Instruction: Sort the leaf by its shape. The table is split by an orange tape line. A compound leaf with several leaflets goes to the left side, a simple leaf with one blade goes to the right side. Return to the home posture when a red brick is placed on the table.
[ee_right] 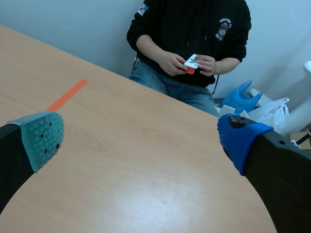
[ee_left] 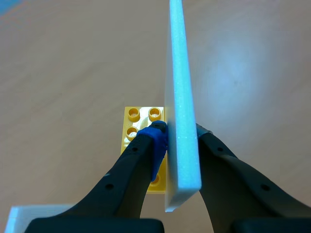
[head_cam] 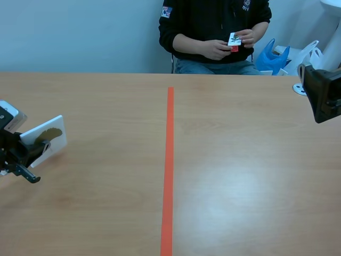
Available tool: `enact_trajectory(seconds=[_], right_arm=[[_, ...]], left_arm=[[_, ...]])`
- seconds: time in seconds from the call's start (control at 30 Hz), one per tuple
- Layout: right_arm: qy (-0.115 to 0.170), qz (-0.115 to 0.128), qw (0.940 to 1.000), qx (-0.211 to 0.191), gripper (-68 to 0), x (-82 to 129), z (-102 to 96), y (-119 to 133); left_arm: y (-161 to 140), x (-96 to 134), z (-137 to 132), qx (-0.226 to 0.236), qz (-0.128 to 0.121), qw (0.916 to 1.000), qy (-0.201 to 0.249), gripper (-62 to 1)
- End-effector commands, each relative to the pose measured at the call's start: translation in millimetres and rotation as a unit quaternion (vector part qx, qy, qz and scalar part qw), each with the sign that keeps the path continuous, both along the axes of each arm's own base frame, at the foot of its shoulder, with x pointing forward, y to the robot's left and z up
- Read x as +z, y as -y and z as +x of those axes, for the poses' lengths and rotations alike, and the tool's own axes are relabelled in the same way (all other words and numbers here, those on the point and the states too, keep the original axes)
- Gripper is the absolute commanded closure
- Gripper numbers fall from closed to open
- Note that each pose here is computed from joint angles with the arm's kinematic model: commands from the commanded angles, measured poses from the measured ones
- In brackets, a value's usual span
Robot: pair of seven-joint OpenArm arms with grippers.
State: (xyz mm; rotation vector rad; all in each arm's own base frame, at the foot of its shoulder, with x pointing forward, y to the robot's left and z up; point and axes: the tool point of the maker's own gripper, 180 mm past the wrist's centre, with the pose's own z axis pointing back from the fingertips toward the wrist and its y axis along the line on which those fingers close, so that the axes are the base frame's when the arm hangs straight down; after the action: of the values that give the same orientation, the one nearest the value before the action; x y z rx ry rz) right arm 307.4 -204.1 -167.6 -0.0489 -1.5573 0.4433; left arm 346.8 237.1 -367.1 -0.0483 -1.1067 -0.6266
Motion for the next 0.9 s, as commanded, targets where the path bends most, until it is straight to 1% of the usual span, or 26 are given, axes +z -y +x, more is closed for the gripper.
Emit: enact_trajectory(seconds=[0.0, 0.1, 0.17, 0.2, 0.27, 0.37, 0.4, 0.47, 0.57, 0.63, 0.7, 0.8, 0.87], right_arm=[[0.03, -0.005, 0.9995, 0.007, -67.9, 19.2, 2.5, -2.8], [0.03, -0.005, 0.9995, 0.007, -67.9, 19.3, 2.6, -2.8], [0.03, -0.005, 0.9995, 0.007, -67.9, 19.3, 2.6, -2.8], [0.03, -0.005, 0.9995, 0.007, -67.9, 19.3, 2.6, -2.8], [0.03, -0.005, 0.9995, 0.007, -67.9, 19.3, 2.6, -2.8], [0.03, -0.005, 0.9995, 0.007, -67.9, 19.3, 2.6, -2.8], [0.03, -0.005, 0.9995, 0.007, -67.9, 19.3, 2.6, -2.8], [0.03, -0.005, 0.9995, 0.007, -67.9, 19.3, 2.6, -2.8], [0.03, -0.005, 0.9995, 0.007, -67.9, 19.3, 2.6, -2.8], [0.03, -0.005, 0.9995, 0.007, -67.9, 19.3, 2.6, -2.8], [0.03, -0.005, 0.9995, 0.007, -67.9, 19.3, 2.6, -2.8], [0.03, -0.005, 0.9995, 0.007, -67.9, 19.3, 2.6, -2.8], [0.03, -0.005, 0.9995, 0.007, -67.9, 19.3, 2.6, -2.8]], left_arm=[[-7.4, 14.7, 7.9, 0.008, 0.001, 0.9997, 0.024, -6.4], [-12.0, 13.3, 6.2, 0.016, 0.007, 0.9996, 0.025, -6.4], [-12.4, 12.6, 4.9, 0.016, 0.005, 0.9996, 0.024, -6.7], [-12.4, 11.8, 4.0, 0.016, 0.005, 0.9996, 0.023, -8.0], [-12.8, 11.4, 3.5, 0.017, 0.006, 0.9996, 0.023, -14.5], [-12.8, 11.5, 3.4, 0.018, 0.004, 0.9996, 0.023, -27.0], [-12.9, 11.0, 3.0, 0.018, 0.004, 0.9996, 0.023, -29.6], [-12.8, 10.5, 2.5, 0.018, 0.004, 0.9996, 0.022, -31.9], [-12.4, 11.6, 2.4, 0.02, -0.002, 0.9995, 0.025, -32.5], [-12.6, 12.8, 2.7, 0.025, -0.009, 0.9993, 0.028, -37.3], [-13.0, 13.8, 2.7, 0.029, -0.015, 0.999, 0.031, -44.2], [-14.5, 14.0, 2.8, 0.032, -0.012, 0.9988, 0.034, -53.6], [-15.3, 13.9, 2.6, 0.034, -0.011, 0.9987, 0.036, -58.1]])
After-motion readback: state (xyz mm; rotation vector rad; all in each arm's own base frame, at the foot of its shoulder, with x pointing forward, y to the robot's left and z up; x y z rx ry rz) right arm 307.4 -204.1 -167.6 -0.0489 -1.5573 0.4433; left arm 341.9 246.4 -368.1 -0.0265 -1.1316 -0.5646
